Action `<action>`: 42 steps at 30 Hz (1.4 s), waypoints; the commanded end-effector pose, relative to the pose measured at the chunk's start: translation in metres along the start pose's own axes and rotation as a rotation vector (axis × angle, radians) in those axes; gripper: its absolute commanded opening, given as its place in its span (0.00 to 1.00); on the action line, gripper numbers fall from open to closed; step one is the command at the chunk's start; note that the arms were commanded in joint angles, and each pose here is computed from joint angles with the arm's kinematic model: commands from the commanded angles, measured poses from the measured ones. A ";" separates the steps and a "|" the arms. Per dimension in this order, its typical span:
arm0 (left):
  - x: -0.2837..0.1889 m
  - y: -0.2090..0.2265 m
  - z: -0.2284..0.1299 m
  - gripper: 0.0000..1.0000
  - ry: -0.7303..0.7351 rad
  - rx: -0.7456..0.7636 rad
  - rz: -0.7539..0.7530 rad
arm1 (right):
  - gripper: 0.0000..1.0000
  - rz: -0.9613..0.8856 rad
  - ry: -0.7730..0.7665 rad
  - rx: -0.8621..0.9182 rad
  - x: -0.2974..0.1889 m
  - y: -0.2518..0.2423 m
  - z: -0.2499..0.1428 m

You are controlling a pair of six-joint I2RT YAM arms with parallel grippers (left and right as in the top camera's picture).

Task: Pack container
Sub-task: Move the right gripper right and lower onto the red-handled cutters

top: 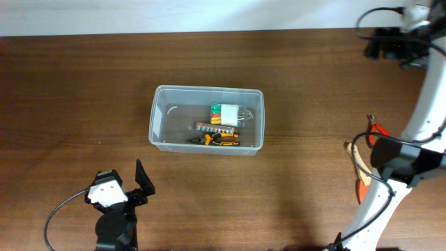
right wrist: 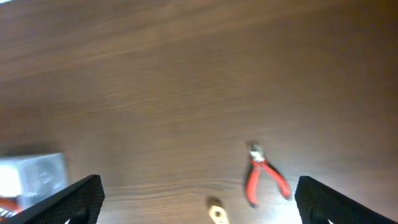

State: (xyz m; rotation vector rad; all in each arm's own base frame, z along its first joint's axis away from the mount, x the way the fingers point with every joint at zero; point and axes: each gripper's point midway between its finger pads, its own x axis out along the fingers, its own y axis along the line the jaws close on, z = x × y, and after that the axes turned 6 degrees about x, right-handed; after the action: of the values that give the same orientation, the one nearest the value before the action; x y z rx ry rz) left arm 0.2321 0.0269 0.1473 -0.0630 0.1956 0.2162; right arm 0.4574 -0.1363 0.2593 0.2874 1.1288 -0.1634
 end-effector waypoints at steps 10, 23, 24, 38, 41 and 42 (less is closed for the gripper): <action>0.000 0.000 0.000 0.99 -0.002 0.009 0.000 | 0.99 -0.257 0.192 0.112 0.027 -0.090 -0.041; 0.000 0.000 0.000 0.99 -0.002 0.009 0.000 | 0.74 -0.237 0.539 0.111 0.146 -0.107 -0.145; 0.000 0.000 0.000 0.99 -0.002 0.009 0.000 | 0.71 -0.236 0.551 0.112 0.151 -0.107 -0.151; 0.000 0.000 0.000 0.99 -0.002 0.009 0.001 | 0.44 -0.218 0.530 0.115 0.176 -0.108 -0.160; 0.000 0.000 0.000 0.99 -0.002 0.009 0.000 | 0.44 -0.201 0.516 0.091 0.179 -0.107 -0.157; 0.000 0.000 0.000 0.99 -0.002 0.009 0.000 | 0.44 -0.187 0.513 0.082 0.179 -0.105 -0.156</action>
State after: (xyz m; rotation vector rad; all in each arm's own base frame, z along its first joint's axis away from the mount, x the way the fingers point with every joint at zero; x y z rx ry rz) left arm 0.2321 0.0269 0.1473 -0.0631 0.1952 0.2162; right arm 0.3680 -0.1870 0.0168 0.3037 1.6761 -0.3499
